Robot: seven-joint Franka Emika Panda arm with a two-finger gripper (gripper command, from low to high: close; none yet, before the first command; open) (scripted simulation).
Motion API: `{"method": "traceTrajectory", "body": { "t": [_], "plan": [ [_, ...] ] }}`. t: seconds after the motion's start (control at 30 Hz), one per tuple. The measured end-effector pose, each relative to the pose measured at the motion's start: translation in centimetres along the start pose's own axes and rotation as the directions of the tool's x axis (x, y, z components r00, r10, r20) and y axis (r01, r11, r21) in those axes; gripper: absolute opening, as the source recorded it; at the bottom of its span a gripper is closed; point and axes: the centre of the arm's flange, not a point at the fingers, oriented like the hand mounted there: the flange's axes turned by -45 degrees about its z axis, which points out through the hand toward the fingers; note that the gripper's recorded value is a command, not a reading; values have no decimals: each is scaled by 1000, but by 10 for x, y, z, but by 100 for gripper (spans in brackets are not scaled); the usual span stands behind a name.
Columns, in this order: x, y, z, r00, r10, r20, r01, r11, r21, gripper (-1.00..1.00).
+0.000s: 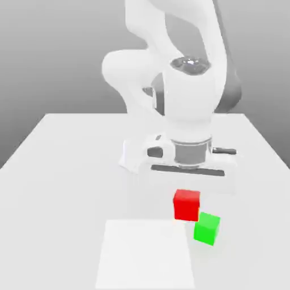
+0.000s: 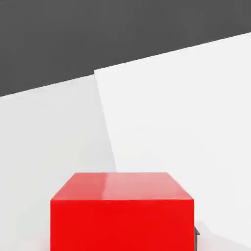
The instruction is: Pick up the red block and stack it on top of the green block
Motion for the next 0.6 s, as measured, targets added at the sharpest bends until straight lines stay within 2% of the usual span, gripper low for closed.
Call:
{"method": "traceTrajectory", "body": {
  "t": [0.2,0.6],
  "plan": [
    [-35,-36,5,989,-147,11,147,989,-31,-100],
    [-33,-37,51,988,-153,5,153,987,-41,-100]
  ]
}}
